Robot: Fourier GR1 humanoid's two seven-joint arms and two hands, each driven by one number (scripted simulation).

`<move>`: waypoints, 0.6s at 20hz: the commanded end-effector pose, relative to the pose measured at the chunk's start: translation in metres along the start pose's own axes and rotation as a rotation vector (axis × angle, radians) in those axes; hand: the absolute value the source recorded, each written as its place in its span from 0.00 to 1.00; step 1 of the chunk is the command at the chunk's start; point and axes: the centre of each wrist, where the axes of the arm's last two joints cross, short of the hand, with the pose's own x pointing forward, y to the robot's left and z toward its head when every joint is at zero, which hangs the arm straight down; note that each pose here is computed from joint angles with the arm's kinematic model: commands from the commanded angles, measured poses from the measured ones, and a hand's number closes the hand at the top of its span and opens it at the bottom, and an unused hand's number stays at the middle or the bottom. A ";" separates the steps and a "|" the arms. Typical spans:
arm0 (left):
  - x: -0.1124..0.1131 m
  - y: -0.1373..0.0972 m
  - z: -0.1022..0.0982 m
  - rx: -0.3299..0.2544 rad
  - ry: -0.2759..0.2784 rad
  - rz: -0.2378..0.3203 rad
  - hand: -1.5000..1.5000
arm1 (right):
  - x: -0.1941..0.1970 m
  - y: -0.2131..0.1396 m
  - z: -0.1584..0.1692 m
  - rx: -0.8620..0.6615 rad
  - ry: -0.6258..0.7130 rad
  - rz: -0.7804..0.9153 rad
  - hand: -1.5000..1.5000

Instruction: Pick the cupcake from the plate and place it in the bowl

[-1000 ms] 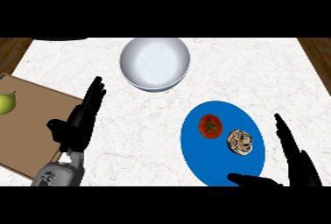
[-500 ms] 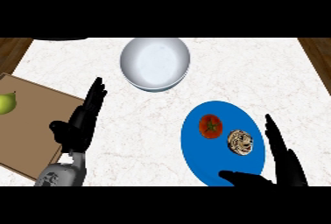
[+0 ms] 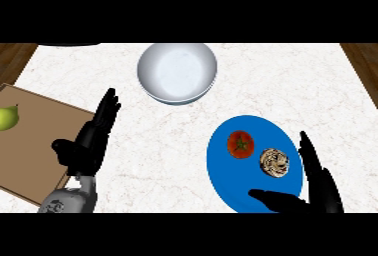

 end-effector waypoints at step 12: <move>0.000 0.017 -0.020 0.018 0.008 0.006 0.50 | -0.043 0.026 -0.028 0.000 0.101 0.205 0.00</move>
